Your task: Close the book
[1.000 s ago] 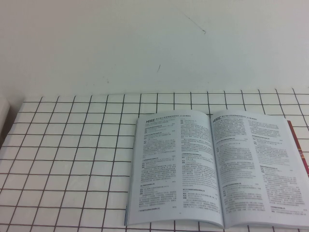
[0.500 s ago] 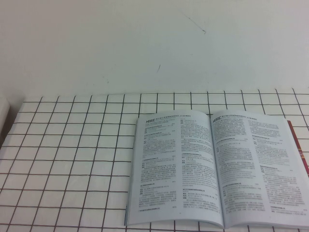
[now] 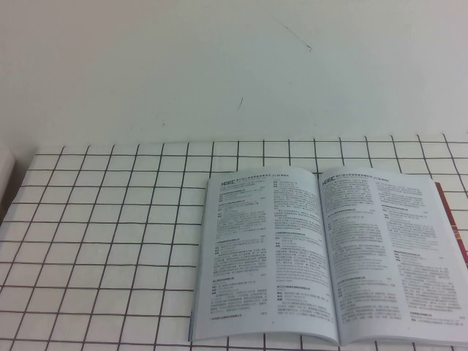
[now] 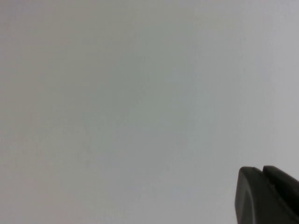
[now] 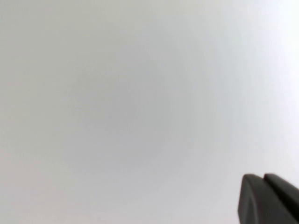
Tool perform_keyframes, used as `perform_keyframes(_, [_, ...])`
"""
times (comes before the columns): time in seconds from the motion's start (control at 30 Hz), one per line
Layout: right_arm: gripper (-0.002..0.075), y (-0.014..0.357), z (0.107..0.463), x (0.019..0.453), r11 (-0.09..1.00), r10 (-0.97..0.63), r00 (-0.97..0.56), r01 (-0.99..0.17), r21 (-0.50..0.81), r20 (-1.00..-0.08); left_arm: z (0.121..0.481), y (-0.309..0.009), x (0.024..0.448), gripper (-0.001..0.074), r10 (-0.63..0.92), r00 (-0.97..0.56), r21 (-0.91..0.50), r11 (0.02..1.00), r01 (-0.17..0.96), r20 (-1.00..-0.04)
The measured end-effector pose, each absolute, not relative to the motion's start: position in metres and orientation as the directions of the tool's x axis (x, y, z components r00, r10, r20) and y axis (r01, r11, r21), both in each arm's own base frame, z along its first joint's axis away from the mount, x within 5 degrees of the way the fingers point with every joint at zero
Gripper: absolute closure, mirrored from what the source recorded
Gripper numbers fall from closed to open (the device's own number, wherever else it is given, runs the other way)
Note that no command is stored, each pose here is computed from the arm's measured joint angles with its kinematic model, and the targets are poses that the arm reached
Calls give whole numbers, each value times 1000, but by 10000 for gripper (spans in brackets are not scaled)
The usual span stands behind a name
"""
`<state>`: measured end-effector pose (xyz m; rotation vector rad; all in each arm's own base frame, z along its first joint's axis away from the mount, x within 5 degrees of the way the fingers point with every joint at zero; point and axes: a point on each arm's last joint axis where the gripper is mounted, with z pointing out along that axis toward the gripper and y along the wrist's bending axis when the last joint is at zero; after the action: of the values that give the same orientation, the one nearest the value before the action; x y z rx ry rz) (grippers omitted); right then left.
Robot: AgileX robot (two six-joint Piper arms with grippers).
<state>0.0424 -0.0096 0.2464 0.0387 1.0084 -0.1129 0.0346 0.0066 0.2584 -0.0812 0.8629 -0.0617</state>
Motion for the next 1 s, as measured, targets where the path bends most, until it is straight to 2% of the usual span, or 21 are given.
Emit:
perform_keyframes(0.1, [729, -12, 252, 38, 991, -82, 591, 135, -2, -802, 261, 7, 32, 738, -86, 678, -100, 995, 19, -730])
perform_keyframes(0.33, [729, -15, 256, 35, 984, -109, 630, 178, 6, -769, 262, 8, 32, 738, -72, 687, -93, 996, 7, -723])
perform_keyframes(0.47, [729, -14, 258, 33, 991, -9, 665, 106, 83, -747, 266, 9, 27, 738, -92, 733, -117, 993, 18, -673])
perform_keyframes(0.57, [729, -7, 264, 31, 998, -23, 688, 59, 25, -725, 271, 8, 21, 738, -134, 787, -134, 989, 65, -602])
perform_keyframes(0.73, [729, 5, 308, 14, 989, -121, 772, 40, -142, -624, 286, 7, 15, 738, -290, 797, -205, 956, 211, -530])
perform_keyframes(0.83, [729, 6, 338, -1, 991, -94, 811, 19, -135, -578, 315, 7, 5, 738, -364, 790, -231, 930, 285, -494])
perform_keyframes(0.9, [729, 6, 356, -5, 994, -38, 815, -27, -102, -578, 336, 6, -3, 738, -396, 769, -244, 918, 314, -502])
perform_keyframes(1.0, [729, 6, 379, 5, 994, 57, 747, -106, -33, -663, 362, 5, -13, 738, -429, 719, -266, 903, 337, -547])
